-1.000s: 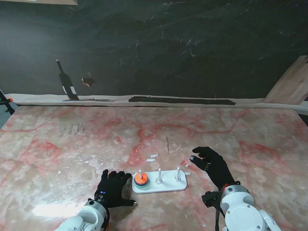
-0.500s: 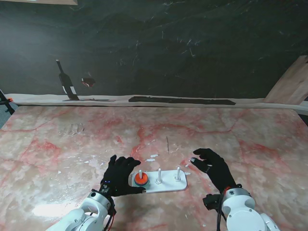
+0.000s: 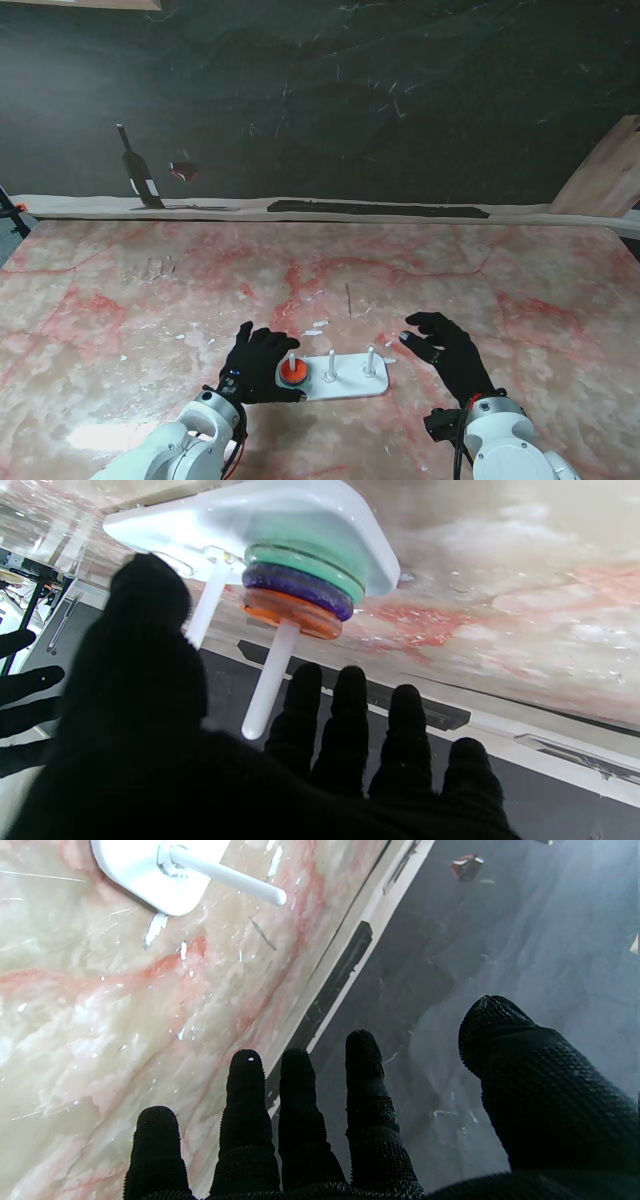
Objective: Move the three rings of the Hanoi Tower from the left rod to the right rod
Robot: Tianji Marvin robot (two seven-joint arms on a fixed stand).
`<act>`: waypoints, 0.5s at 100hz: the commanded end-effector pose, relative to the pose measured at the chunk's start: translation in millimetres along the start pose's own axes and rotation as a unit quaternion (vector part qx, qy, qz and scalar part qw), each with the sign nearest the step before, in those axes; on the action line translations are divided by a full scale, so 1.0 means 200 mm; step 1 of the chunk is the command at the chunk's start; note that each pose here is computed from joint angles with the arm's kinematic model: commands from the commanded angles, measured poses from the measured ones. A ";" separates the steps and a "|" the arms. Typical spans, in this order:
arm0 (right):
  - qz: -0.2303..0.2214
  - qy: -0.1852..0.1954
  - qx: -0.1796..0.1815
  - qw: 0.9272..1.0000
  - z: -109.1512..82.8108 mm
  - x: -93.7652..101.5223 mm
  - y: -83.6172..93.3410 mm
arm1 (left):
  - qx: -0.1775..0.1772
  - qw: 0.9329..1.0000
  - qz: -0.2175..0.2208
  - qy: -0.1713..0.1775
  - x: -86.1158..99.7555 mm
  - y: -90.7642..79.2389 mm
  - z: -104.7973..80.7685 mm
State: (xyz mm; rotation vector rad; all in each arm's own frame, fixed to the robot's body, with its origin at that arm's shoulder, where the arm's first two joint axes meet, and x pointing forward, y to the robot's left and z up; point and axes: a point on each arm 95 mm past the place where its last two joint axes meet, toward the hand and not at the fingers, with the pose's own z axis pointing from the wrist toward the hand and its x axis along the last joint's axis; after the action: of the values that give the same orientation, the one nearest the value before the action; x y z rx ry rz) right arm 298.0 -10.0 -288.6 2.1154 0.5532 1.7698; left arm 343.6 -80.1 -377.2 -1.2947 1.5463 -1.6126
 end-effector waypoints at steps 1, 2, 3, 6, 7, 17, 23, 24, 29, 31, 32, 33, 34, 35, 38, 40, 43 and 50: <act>0.003 0.003 0.003 1.000 -0.01 0.00 -0.01 | -0.004 1.000 -0.002 -0.003 0.00 -0.01 0.01; 0.003 0.003 0.003 1.000 -0.01 0.00 -0.01 | -0.005 1.000 -0.002 -0.003 0.00 -0.01 0.01; 0.003 0.004 0.003 1.000 -0.01 0.00 -0.01 | -0.006 1.000 -0.002 -0.004 0.00 -0.01 0.01; 0.003 0.004 0.004 1.000 -0.01 0.00 -0.01 | -0.007 1.000 -0.001 -0.004 0.00 -0.01 0.01; 0.003 0.004 0.004 1.000 -0.01 0.00 -0.01 | -0.008 1.000 -0.001 -0.004 0.00 -0.01 0.01; 0.006 0.002 0.005 1.000 -0.01 0.00 0.00 | -0.012 1.000 0.004 -0.003 0.00 -0.01 0.02; 0.007 0.002 0.004 1.000 0.00 0.00 0.00 | -0.015 1.000 0.009 -0.002 0.00 -0.01 0.02; 0.007 0.002 0.004 1.000 0.00 0.00 0.00 | -0.015 1.000 0.009 -0.002 0.00 -0.01 0.02; 0.008 0.002 0.004 1.000 0.00 0.00 0.00 | -0.017 1.000 0.013 -0.003 0.00 0.00 0.02; 0.008 0.002 0.005 1.000 0.00 0.00 0.00 | -0.018 1.000 0.015 -0.003 0.00 0.00 0.02; 0.009 0.003 0.005 1.000 0.01 0.00 0.00 | -0.019 1.000 0.015 -0.003 0.00 0.00 0.02; 0.009 0.003 0.006 1.000 0.01 0.00 0.00 | -0.020 1.000 0.016 -0.003 0.00 0.00 0.02; 0.010 0.003 0.007 1.000 0.01 0.00 0.00 | -0.021 1.000 0.016 -0.003 0.00 0.00 0.02; 0.010 0.003 0.007 1.000 0.01 0.00 0.00 | -0.021 1.000 0.017 -0.003 0.00 0.00 0.02; 0.010 0.004 0.009 1.000 0.02 0.00 0.00 | -0.022 1.000 0.017 -0.004 0.00 0.00 0.02; 0.010 0.004 0.011 1.000 0.02 0.00 0.00 | -0.022 1.000 0.017 -0.004 0.00 0.00 0.02; 0.009 0.005 0.013 1.000 0.02 0.00 0.00 | -0.022 1.000 0.017 -0.003 0.00 0.00 0.03; 0.009 0.005 0.017 1.000 0.03 0.00 -0.01 | -0.022 1.000 0.021 -0.003 0.01 0.00 0.03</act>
State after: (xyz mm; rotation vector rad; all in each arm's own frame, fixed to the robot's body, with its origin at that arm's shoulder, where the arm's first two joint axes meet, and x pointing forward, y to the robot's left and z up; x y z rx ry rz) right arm 303.9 -11.2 -289.1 2.1329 0.5602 1.7878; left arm 347.9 -82.5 -378.0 -1.2863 1.6017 -1.5557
